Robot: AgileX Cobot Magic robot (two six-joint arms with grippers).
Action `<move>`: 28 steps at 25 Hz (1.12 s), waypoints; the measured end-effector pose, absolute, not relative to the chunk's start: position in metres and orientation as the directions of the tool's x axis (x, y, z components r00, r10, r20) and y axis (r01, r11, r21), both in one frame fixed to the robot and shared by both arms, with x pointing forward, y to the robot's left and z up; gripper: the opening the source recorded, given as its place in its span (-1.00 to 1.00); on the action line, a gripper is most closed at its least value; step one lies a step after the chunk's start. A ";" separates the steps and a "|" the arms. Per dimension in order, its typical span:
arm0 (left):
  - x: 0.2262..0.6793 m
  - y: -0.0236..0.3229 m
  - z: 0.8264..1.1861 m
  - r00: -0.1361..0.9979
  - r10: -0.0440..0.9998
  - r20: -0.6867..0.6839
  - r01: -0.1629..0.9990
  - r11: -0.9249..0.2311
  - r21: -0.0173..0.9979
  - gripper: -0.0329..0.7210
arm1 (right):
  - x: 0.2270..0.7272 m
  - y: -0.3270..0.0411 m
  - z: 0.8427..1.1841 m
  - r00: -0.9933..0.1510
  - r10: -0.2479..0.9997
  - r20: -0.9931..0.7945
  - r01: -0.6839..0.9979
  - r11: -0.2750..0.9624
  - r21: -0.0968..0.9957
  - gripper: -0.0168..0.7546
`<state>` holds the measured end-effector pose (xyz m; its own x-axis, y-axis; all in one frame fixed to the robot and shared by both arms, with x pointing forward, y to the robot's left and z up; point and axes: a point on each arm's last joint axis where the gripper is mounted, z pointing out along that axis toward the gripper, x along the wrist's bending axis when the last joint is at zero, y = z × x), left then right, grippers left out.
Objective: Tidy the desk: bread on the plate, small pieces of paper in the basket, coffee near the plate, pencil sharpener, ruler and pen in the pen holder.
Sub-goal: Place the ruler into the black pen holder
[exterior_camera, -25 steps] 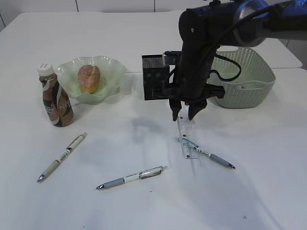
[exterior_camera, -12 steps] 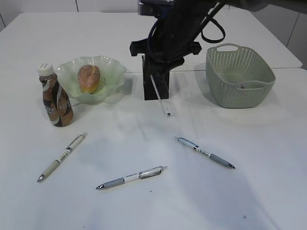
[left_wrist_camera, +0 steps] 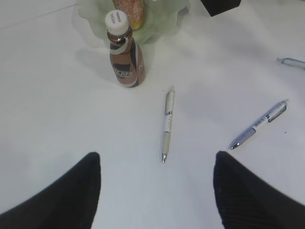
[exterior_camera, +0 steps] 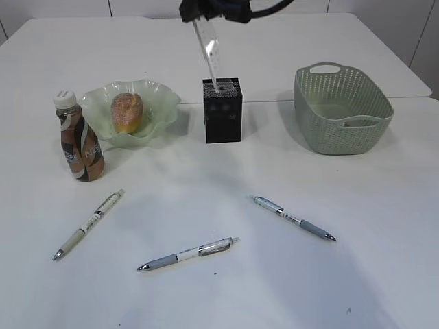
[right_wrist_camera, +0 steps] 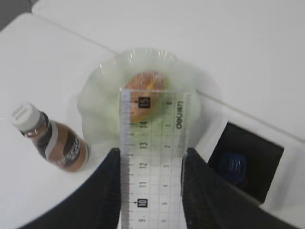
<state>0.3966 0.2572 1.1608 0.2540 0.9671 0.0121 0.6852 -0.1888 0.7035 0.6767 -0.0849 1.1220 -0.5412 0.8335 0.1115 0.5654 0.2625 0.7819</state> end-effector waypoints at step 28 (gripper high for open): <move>0.420 0.250 1.159 0.258 0.966 0.011 0.630 -0.177 0.756 0.46 | 0.702 -0.092 1.095 -0.430 0.888 -0.165 0.091 0.225 0.970 -0.20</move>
